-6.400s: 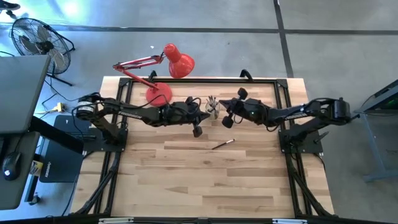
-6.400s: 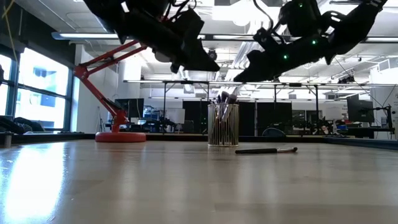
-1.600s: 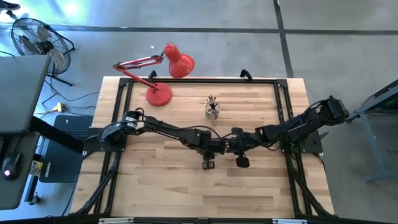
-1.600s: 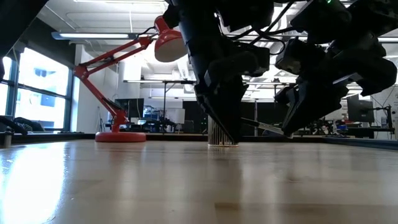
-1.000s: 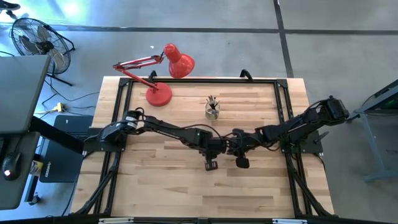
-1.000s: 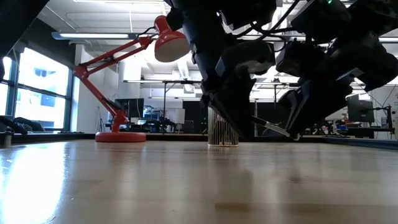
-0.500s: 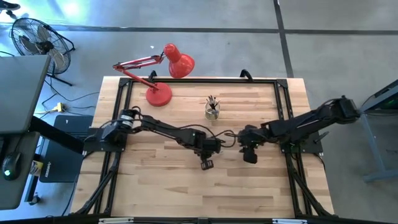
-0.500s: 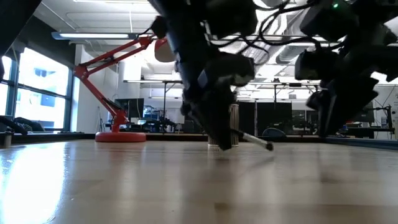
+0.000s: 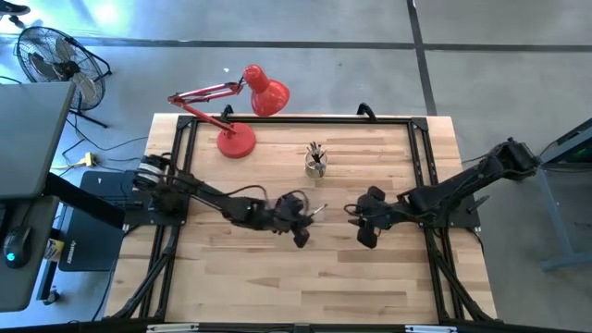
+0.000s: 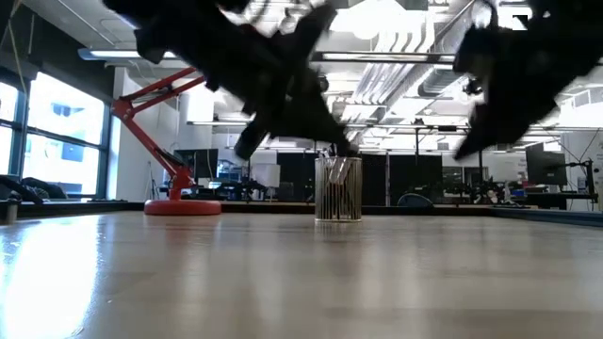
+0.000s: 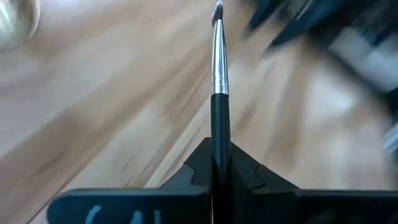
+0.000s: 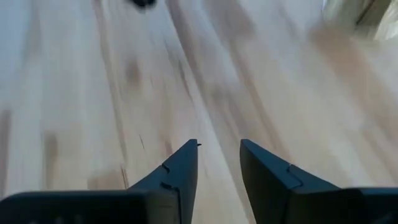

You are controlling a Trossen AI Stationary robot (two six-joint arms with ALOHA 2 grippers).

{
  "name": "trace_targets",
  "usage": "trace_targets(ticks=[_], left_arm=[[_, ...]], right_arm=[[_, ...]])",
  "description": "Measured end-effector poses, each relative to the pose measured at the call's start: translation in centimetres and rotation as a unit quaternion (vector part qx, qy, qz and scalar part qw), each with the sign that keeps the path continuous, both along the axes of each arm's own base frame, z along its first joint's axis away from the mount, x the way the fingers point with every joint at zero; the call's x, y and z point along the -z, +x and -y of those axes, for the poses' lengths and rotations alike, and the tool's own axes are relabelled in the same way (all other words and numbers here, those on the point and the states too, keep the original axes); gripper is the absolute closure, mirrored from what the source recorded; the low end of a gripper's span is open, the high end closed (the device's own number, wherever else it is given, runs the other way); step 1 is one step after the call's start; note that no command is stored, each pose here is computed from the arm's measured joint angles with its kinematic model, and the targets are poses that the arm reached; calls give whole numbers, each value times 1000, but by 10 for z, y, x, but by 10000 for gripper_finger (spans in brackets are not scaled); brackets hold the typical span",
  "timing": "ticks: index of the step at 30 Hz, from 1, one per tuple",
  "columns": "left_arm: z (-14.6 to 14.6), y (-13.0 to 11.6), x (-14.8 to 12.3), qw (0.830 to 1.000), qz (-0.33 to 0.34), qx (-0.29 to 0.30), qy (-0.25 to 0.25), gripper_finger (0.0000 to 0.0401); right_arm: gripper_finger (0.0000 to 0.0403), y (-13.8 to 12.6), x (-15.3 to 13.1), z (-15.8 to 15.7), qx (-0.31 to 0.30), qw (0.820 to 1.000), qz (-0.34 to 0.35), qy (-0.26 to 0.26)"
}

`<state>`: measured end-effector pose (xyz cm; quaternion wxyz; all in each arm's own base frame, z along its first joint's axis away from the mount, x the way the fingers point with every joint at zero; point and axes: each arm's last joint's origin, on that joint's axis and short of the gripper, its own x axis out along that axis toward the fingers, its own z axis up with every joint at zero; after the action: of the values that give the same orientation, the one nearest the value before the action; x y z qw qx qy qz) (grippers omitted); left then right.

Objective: Put items in baskets/containers
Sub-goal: Put the makeup brush into the wire bin

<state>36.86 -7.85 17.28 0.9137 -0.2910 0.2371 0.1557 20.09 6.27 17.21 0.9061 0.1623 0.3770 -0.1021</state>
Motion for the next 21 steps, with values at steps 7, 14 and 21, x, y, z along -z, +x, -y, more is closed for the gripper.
trace_targets(ticks=[7,14,21], left_arm=[[5,0,-30,989,143,-20,-22,394],[4,8,-65,969,238,-57,32,392],[6,21,-108,956,265,-78,101,395]], right_arm=[[289,15,-39,-4,0,979,202,9],[289,6,-74,10,40,948,311,59],[289,-5,-100,22,55,915,394,67]])
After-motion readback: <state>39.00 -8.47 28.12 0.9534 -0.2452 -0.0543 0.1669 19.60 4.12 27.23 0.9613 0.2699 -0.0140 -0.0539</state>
